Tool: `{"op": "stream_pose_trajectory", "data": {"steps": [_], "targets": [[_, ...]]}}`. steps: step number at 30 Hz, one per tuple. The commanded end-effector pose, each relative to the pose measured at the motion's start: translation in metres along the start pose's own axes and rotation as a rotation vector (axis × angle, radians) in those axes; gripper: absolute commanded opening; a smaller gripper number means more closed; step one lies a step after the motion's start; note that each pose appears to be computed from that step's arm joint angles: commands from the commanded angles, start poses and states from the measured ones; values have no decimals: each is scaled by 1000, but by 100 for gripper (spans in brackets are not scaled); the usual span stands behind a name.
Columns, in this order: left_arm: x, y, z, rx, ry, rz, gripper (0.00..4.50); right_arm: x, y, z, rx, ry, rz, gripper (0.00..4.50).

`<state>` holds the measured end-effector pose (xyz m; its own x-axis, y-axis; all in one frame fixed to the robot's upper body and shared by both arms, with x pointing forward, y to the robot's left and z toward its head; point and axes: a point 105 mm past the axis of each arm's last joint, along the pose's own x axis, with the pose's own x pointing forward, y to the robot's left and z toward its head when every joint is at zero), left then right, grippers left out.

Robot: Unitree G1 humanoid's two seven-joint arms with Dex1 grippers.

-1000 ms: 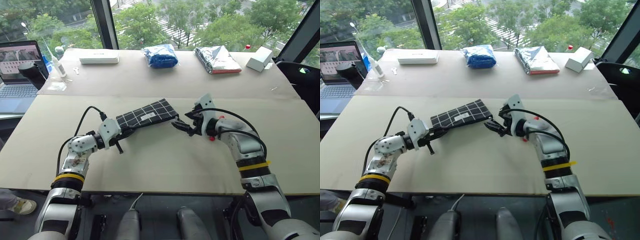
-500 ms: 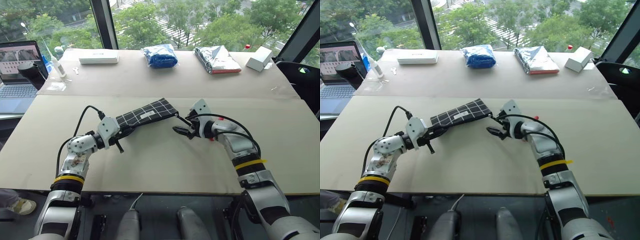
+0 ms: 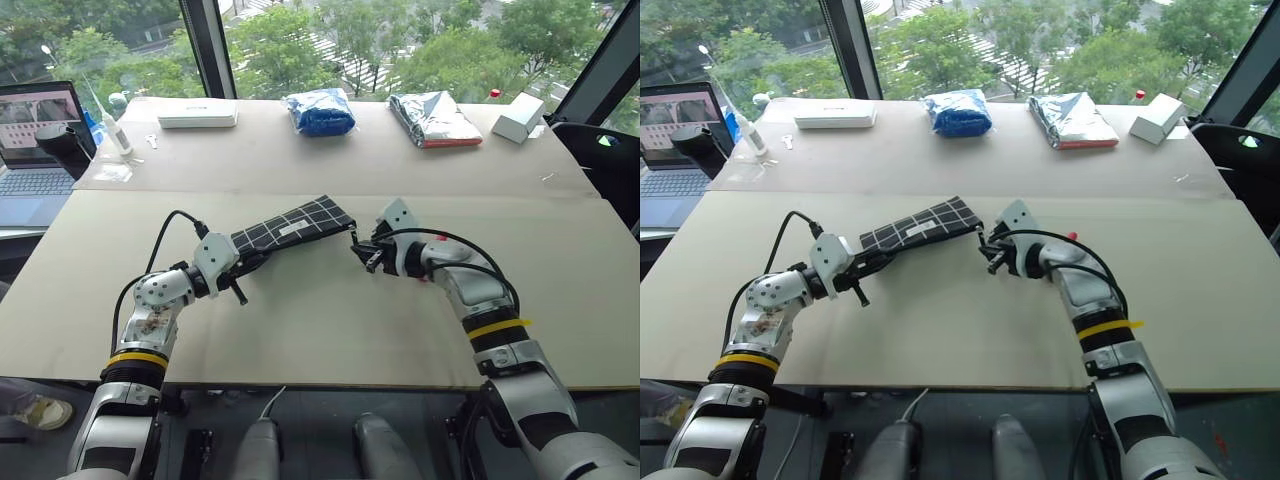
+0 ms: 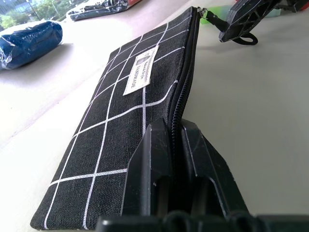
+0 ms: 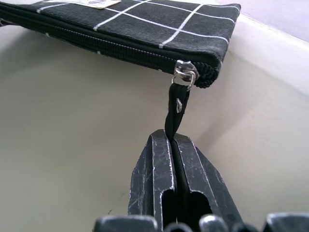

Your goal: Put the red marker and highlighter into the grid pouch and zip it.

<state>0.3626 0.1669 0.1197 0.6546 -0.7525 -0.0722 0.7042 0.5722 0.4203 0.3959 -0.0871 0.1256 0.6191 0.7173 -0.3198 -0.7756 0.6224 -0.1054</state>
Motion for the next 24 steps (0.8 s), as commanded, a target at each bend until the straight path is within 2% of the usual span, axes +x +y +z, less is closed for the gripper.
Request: {"op": "stream_pose_trajectory", "data": {"steps": [1,9,17,22,24], "targets": [[1,5,11,3,-43,22,0,5,21,25,-80,-64,81,3],[8,2,14,-11,-57,14,0,36,78,50,-148,-106,258,3],[10,3,15,-13,-62,9,0,53,104,62,-170,-121,330,3],[10,2,15,-16,-59,6,0,61,110,58,-136,-108,327,3],[10,3,15,-16,-59,7,0,62,106,56,-85,-111,305,65]]}}
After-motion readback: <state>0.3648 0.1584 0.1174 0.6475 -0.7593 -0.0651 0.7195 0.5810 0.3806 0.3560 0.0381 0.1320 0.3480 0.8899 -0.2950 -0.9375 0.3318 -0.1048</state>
